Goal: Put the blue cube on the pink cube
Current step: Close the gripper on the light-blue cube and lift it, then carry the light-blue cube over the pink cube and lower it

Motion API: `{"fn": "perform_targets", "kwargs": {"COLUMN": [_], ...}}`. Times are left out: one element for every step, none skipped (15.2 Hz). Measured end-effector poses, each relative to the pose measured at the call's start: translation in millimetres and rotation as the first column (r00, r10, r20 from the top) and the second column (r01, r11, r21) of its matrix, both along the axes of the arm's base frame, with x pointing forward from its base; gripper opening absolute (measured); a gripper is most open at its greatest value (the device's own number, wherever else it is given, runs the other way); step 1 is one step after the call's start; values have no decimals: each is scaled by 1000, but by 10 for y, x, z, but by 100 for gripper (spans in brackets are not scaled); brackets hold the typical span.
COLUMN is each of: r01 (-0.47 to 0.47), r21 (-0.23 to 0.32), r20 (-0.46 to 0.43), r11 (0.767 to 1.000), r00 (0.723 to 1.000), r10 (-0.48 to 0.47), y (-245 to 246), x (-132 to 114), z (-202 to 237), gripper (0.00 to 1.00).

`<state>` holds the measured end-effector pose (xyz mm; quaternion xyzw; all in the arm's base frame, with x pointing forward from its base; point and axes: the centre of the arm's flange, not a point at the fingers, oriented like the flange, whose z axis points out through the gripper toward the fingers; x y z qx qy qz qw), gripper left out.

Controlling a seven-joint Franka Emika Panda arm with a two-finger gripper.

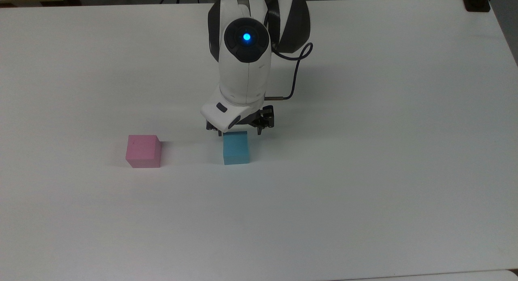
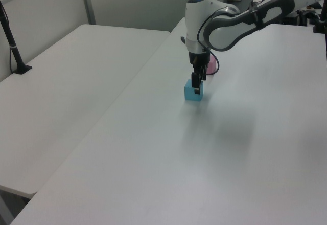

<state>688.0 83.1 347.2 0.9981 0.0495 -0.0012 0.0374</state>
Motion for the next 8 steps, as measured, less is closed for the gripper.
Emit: {"fn": "perform_targets", "kwargs": {"r01": [1, 3, 3, 6, 14, 21, 35, 49], "r21": [-4, -6, -7, -5, -5, -8, -10, -10], "r20": [-4, -1, 11, 28, 41, 48, 53, 60], "r11": [1000, 1000, 1000, 1000, 1000, 1000, 999, 999], "r00": [1000, 1000, 1000, 1000, 999, 999, 998, 997], "r10": [-1, -3, -3, -5, -14, -21, -34, -48], "y": [-18, -37, -48, -49, -45, -42, -37, -32], "x": [10, 28, 53, 80, 100, 114, 126, 137], "z": [-38, -60, -76, -90, -112, -147, -192, -232], "gripper": [100, 100, 100, 99, 97, 97, 89, 77]}}
